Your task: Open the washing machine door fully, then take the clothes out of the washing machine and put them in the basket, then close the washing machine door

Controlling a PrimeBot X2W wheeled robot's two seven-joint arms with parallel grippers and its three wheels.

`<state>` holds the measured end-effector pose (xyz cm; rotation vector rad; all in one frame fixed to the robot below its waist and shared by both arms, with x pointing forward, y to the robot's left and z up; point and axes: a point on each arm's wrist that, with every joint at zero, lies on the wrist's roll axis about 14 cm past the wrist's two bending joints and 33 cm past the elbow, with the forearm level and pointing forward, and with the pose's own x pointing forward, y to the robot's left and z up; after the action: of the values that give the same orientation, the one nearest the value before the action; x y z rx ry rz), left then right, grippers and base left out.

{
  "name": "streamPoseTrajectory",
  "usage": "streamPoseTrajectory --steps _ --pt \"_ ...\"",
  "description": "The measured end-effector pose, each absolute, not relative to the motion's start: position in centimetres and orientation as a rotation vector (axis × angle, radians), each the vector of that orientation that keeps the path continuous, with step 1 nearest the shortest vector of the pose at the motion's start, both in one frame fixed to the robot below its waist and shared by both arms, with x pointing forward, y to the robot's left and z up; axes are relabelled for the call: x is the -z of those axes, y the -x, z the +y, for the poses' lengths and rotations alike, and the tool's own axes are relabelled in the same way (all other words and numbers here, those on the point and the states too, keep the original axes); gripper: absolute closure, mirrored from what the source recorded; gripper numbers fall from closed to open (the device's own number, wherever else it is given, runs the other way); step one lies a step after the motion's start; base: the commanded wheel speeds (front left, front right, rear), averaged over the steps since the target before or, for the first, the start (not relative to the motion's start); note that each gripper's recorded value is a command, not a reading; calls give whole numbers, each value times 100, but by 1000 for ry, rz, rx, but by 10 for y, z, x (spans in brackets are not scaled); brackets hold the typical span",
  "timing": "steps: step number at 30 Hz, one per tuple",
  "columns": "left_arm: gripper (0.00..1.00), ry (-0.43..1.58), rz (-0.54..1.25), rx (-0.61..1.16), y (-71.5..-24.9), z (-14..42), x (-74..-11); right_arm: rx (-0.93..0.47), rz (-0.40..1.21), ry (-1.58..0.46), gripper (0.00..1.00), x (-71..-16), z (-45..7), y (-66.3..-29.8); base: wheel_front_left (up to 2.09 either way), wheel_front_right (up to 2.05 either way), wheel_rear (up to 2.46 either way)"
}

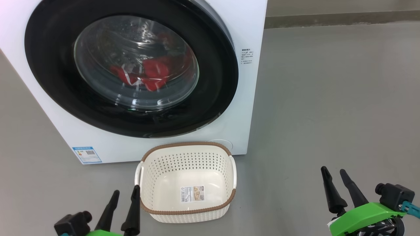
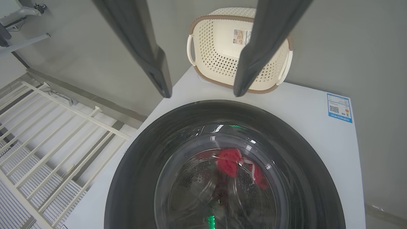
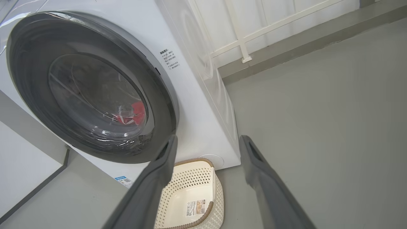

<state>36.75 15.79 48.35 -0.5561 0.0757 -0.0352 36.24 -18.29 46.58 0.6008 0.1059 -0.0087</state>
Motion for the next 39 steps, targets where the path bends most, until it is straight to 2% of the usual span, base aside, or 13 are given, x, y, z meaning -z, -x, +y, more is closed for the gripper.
streamPoseTrajectory --steps 39 --pt "0 90 17 34 -367 154 -484 -67 52 -177 0 -469 -174 -360 0 0 0"
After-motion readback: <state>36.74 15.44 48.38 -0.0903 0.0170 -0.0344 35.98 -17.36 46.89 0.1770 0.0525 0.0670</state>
